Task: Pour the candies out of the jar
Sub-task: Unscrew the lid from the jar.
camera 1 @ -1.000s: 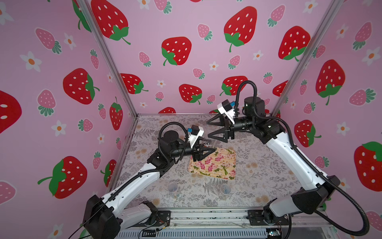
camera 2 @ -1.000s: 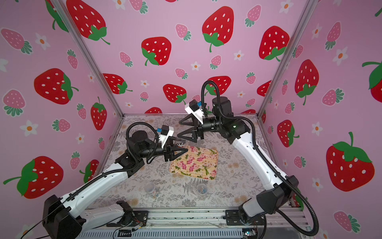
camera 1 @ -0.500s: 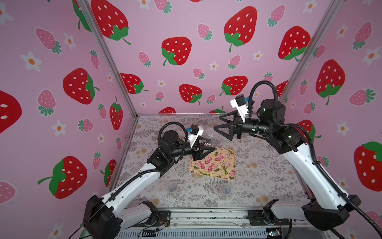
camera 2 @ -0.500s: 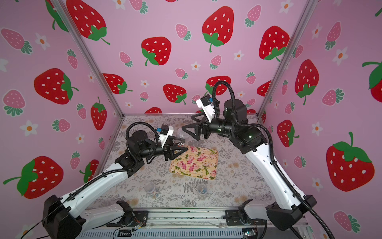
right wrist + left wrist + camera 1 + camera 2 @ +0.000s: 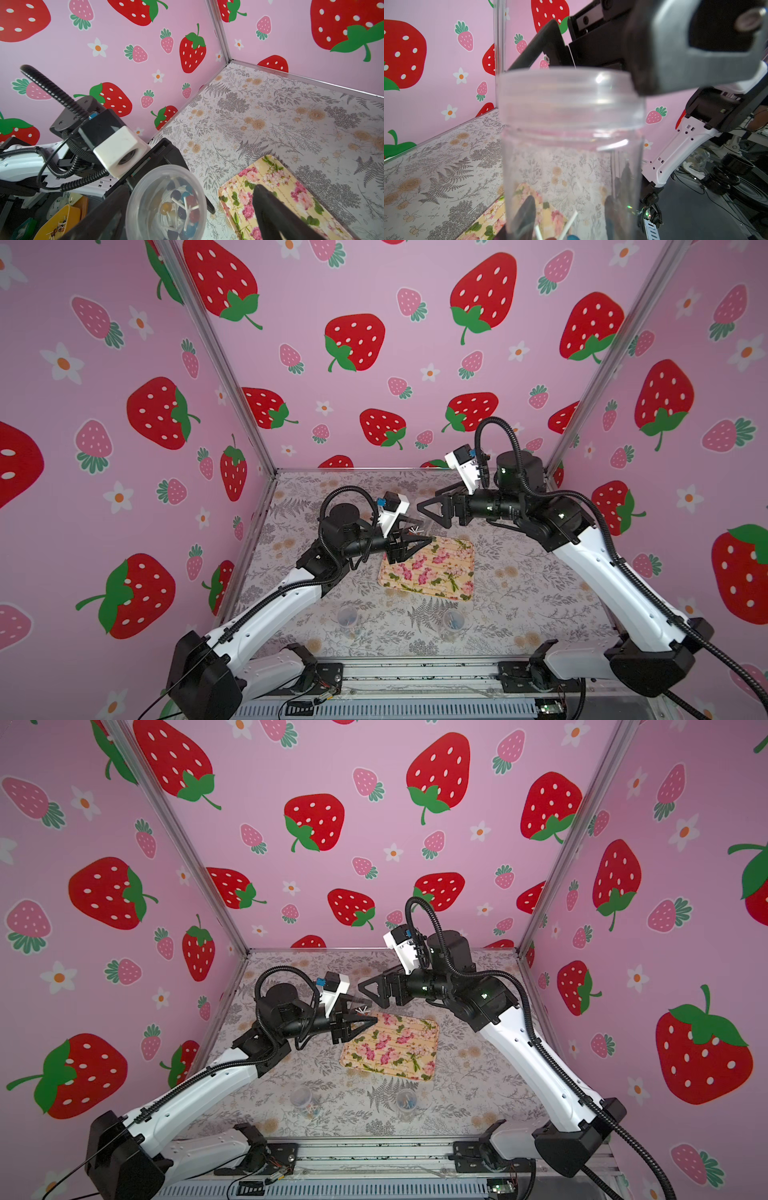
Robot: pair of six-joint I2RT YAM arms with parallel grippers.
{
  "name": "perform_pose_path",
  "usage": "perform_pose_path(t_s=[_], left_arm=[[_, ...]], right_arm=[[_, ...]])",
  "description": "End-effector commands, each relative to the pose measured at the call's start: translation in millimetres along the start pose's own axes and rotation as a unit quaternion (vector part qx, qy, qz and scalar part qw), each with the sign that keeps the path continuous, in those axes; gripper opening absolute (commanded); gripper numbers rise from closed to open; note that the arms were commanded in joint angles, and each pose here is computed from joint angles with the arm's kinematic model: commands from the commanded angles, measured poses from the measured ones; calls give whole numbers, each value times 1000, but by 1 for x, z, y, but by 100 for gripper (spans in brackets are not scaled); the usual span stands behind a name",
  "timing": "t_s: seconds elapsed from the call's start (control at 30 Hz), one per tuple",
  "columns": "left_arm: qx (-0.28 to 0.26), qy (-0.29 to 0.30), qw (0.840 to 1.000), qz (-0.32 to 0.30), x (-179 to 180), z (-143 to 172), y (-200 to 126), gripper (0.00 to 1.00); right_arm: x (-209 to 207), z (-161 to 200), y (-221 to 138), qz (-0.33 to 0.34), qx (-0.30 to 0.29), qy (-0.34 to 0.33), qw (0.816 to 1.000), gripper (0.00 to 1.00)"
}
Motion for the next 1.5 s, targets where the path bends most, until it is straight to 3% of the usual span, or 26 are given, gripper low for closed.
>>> perform_pose_path(t_s=[0.0,0.2,0.5,0.73,0.93,1.07,1.47], left_arm=[[-15,23,1000,8,-4,-7,0,46],[-16,23,1000,9,-5,-8,0,46],[-14,18,1000,12,-7,-7,-2,46],[-14,21,999,23,-14,-12,-4,46],[-13,11,999,31,-15,-10,-3,46],[-12,8,999,35,-15,-10,-2,46],[-19,12,999,35,-17,-16,-2,46]], right_arm=[[6,-2,3,-10,-3,4,1000,93],[8,-1,9,-16,5,-3,1000,82],[14,-10,3,-21,6,-60,998,53],[22,-30,-2,-87,-20,-141,986,49],[35,-50,-11,-198,-82,-221,951,50],[35,-56,-12,-231,-100,-257,933,51],[32,-43,-4,-241,-80,-250,934,51]])
Point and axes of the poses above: each gripper's point midway between its finger pads, its own y axis out along the fingers, its own x axis along the line the jaws close on, z = x × y, the point moved 2 cm from there along -y, back along the fingers, and after that the axes turned 10 degrees about -y, right-handed, at the moved point
